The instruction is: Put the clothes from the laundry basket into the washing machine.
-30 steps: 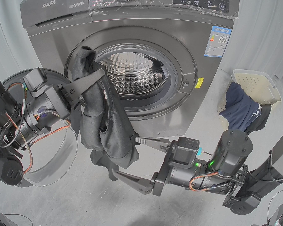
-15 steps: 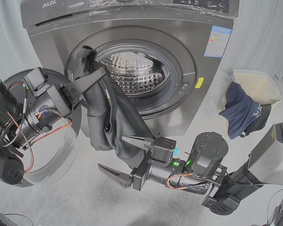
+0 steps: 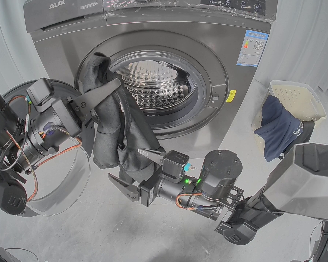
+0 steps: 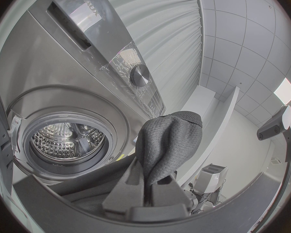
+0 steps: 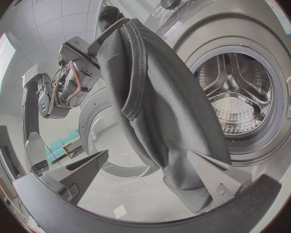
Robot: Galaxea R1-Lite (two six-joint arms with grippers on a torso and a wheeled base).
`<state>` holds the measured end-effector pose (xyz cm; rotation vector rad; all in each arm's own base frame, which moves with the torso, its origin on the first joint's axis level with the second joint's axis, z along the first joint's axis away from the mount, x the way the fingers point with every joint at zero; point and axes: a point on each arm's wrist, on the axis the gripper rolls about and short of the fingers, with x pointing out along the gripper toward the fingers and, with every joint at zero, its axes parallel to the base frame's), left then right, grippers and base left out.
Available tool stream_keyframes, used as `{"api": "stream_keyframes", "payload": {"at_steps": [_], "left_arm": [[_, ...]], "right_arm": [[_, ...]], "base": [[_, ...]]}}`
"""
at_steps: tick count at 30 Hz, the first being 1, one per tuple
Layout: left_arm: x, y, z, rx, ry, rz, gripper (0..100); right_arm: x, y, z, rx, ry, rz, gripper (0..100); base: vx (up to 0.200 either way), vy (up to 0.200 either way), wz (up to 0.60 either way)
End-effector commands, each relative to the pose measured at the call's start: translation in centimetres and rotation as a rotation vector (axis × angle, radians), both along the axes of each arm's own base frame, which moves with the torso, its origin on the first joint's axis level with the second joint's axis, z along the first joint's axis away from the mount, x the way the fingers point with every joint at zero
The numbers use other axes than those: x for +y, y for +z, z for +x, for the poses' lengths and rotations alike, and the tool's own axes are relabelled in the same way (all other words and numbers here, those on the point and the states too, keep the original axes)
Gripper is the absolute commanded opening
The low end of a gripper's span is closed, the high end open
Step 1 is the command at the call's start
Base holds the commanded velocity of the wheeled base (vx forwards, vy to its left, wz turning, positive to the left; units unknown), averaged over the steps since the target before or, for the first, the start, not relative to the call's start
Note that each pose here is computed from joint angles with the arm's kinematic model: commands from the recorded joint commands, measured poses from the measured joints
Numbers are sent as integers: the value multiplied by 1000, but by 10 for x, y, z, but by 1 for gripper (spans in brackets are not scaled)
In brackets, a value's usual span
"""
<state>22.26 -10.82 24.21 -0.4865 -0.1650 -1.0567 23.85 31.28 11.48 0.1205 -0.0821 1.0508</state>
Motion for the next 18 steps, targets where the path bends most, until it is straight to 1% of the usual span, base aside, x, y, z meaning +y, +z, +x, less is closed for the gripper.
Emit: {"api": "stream_keyframes", "payload": {"at_steps": [1, 2, 4, 6, 9, 14, 18], "left_arm": [[0, 1, 0, -2, 0, -1, 0], [0, 0, 0, -1, 0, -1, 0], [0, 0, 0, -1, 0, -1, 0], [0, 1, 0, -4, 0, -2, 0], [1, 1, 0, -2, 1, -1, 0], [1, 1, -1, -2, 1, -1, 0], [1, 1, 0, -2, 4, -1, 0]], "right_arm": [[3, -4, 3, 8, -13, 1, 100], [3, -4, 3, 9, -13, 3, 0], [3, -4, 3, 9, -13, 3, 0], [3, 0, 7, 4, -27, 23, 0], [4, 3, 13, -3, -54, 39, 0], [1, 1, 16, 0, -68, 34, 0], [-4, 3, 13, 5, -69, 28, 0]], "base": [[0, 0, 0], [0, 0, 0], [0, 0, 0], [0, 0, 0], [0, 0, 0], [0, 0, 0], [0, 0, 0]]}}
